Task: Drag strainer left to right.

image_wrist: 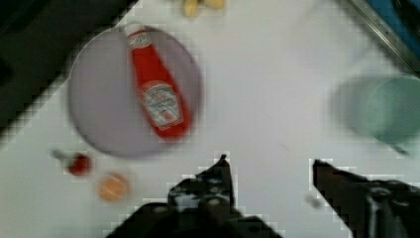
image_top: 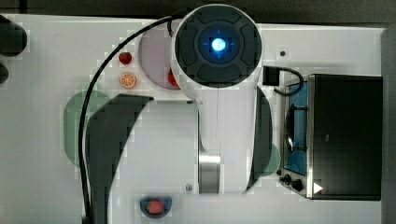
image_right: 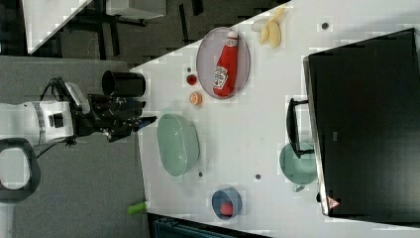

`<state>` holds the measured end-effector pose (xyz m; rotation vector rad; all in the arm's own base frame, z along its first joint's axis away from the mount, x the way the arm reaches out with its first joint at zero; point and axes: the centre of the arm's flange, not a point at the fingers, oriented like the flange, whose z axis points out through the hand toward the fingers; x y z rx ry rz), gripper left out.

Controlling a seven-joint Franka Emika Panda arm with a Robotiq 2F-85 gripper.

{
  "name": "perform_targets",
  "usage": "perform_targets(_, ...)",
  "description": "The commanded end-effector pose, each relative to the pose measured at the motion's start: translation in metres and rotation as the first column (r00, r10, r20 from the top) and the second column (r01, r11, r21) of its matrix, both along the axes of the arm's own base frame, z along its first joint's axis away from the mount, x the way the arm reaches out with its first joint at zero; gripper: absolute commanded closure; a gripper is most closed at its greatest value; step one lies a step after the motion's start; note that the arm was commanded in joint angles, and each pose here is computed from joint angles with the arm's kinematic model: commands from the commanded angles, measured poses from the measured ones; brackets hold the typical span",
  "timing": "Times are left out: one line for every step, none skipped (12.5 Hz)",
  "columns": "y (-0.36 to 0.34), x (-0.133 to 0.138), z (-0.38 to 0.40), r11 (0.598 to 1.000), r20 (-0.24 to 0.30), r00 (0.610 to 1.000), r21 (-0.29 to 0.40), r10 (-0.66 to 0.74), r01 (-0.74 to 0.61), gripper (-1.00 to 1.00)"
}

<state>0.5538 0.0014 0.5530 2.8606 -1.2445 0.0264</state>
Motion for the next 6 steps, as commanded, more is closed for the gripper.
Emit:
perform_targets(-0.035,-0.192,0.103,0.997,-0.004,0.997,0.036,-0.074,0.074,-0.60)
perform_targets(-0.035,-0.192,0.103,0.997,-0.005,0.997,0.036,-0.073,0.073,-0.82)
perform_targets(-0.033,-0.191,0.102,0.997,-0.006,0.998,0.035,-0.070,0.070,-0.99)
perform_targets(-0.028,-0.190,0.101,0.998,-0.010,0.998,0.034,-0.060,0.061,-1.00)
perform_targets(-0.016,-0.186,0.098,0.999,-0.012,0.999,0.035,-0.039,0.040,-1.00)
perform_targets(0.001,-0.181,0.094,1.000,-0.011,1.000,0.030,-0.010,0.010,-1.00)
